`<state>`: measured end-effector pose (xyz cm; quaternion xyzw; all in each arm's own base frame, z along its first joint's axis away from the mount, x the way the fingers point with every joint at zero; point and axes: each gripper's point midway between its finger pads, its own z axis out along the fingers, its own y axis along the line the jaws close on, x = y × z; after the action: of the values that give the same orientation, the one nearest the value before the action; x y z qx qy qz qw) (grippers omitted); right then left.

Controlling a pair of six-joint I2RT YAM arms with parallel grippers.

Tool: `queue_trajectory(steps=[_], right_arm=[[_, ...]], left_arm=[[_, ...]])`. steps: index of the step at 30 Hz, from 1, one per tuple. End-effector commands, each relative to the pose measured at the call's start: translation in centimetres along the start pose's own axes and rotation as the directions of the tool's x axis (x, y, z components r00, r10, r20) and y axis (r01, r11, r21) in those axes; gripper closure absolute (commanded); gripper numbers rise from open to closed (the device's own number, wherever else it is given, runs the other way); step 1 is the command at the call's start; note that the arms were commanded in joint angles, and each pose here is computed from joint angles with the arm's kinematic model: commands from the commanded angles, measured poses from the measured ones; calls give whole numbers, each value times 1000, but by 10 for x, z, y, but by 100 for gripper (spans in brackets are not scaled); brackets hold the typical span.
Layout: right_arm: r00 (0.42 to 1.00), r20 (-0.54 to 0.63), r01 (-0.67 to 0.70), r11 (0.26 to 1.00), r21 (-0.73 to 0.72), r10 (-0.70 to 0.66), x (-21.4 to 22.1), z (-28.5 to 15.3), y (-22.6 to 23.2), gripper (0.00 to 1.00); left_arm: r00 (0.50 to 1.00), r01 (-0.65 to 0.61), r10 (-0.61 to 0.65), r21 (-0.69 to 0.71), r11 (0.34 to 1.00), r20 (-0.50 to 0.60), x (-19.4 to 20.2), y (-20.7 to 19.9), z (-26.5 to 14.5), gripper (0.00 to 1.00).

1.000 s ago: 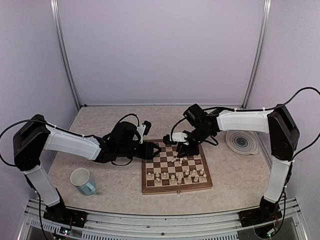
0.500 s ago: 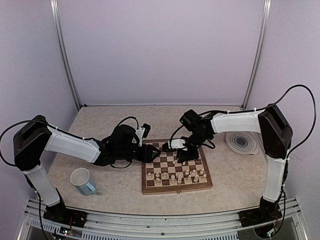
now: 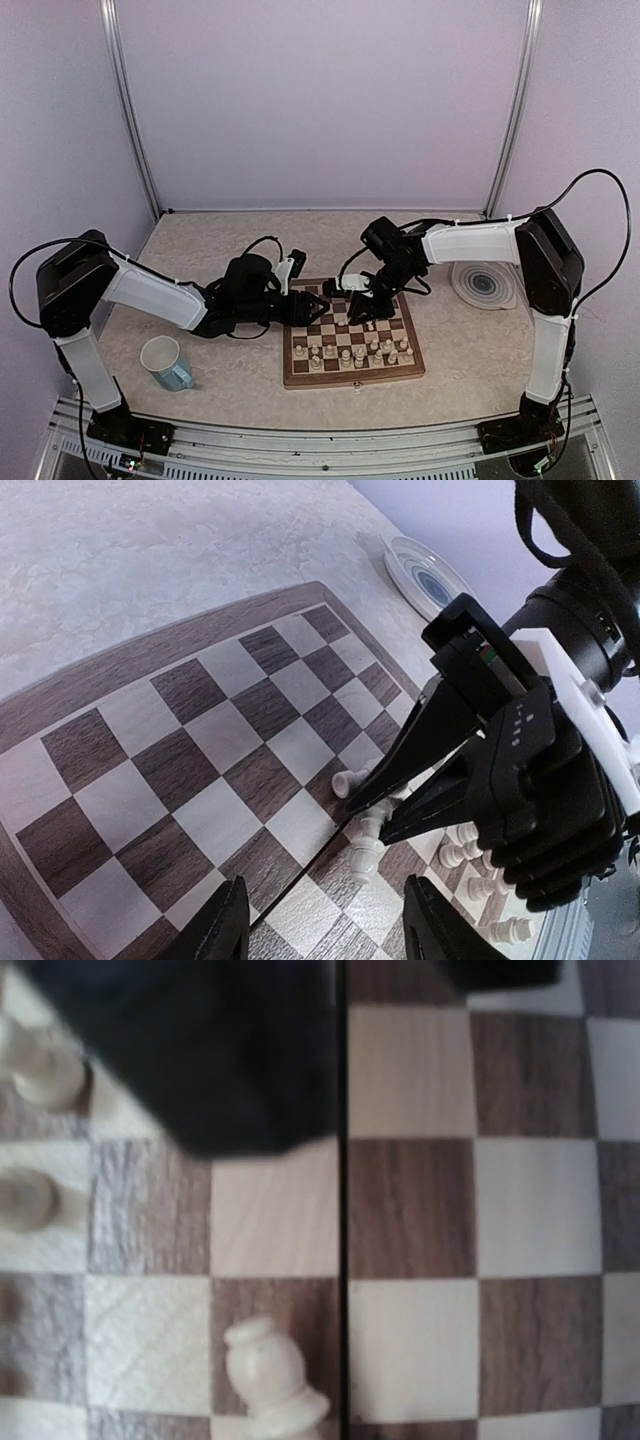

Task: Set up the chess pieces on the board
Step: Pick up the bishop from the chessboard, then pass from the right arm to the left

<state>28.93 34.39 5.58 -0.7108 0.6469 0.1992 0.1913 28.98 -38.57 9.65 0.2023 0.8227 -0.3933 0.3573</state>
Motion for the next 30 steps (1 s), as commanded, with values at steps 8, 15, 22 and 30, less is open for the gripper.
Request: queue_trajectory(steps=[8,15,22,30], right_arm=[[958,266,-98,993,-65,112,-45,-46,-10,89],[940,310,-120,989,-89,142,-55,-54,-10,88],[935,322,-123,987,-104,151,-59,-56,-9,88],[933,325,-127,986,-110,156,-60,-58,-8,87]], left_arm=[[998,33,-42,155,987,52,-9,-24,0,47],[998,45,-54,177,983,45,-8,-29,3,52],[998,41,-51,209,977,42,-11,-36,8,60],[998,40,-50,241,970,36,-13,-41,15,71]])
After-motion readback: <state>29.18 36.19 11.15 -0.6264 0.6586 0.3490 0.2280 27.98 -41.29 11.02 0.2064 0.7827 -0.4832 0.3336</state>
